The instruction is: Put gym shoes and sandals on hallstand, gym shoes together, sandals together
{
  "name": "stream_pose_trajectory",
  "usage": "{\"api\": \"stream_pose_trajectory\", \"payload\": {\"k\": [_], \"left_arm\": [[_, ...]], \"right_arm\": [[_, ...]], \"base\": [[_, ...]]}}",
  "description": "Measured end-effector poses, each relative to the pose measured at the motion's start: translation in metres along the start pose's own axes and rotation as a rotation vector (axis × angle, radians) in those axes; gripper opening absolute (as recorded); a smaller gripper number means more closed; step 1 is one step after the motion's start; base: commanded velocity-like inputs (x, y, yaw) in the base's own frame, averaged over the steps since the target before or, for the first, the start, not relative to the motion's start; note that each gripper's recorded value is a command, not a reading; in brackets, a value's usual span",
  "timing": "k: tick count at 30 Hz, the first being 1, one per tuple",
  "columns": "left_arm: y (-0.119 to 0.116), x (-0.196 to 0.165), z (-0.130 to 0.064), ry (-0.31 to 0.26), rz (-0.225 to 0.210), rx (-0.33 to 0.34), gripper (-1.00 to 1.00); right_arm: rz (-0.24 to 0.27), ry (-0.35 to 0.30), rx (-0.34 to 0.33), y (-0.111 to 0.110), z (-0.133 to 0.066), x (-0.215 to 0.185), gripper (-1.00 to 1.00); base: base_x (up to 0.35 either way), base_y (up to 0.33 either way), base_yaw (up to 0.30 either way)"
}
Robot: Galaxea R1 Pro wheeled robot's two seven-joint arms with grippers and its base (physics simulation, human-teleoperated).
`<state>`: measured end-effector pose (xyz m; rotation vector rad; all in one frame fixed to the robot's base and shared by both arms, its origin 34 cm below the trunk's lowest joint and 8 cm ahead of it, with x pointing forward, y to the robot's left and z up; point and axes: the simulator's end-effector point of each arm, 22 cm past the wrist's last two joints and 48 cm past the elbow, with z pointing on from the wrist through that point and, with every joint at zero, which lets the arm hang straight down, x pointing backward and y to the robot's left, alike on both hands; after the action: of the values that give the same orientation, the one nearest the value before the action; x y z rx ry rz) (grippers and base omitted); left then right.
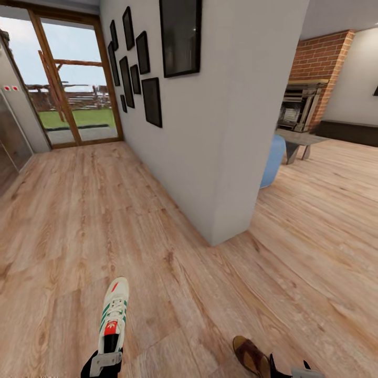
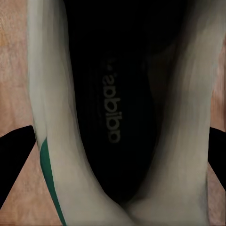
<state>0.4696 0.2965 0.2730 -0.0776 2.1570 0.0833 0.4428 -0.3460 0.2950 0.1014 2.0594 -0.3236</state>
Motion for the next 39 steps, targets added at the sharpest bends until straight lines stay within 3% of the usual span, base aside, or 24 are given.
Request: {"api": "stream_pose_trajectory", "payload": {"k": [22,39], "left_arm": [[0.0001,0.0003,-0.0001,0.000,0.000,0.000,-1.00],[-0.0002,0.0003,0.0000,0.001,0.000,0.000,-1.00]], "right_arm": [[0.000,0.000,0.000,0.0000,0.0000,0.0002,1.00],[0.000,-0.005,-0.001,0.0005,0.0006,-0.0016,1.00]], "base": [[-0.017,-0.249,0.252],[-0.161,-0.226,0.032]]}}
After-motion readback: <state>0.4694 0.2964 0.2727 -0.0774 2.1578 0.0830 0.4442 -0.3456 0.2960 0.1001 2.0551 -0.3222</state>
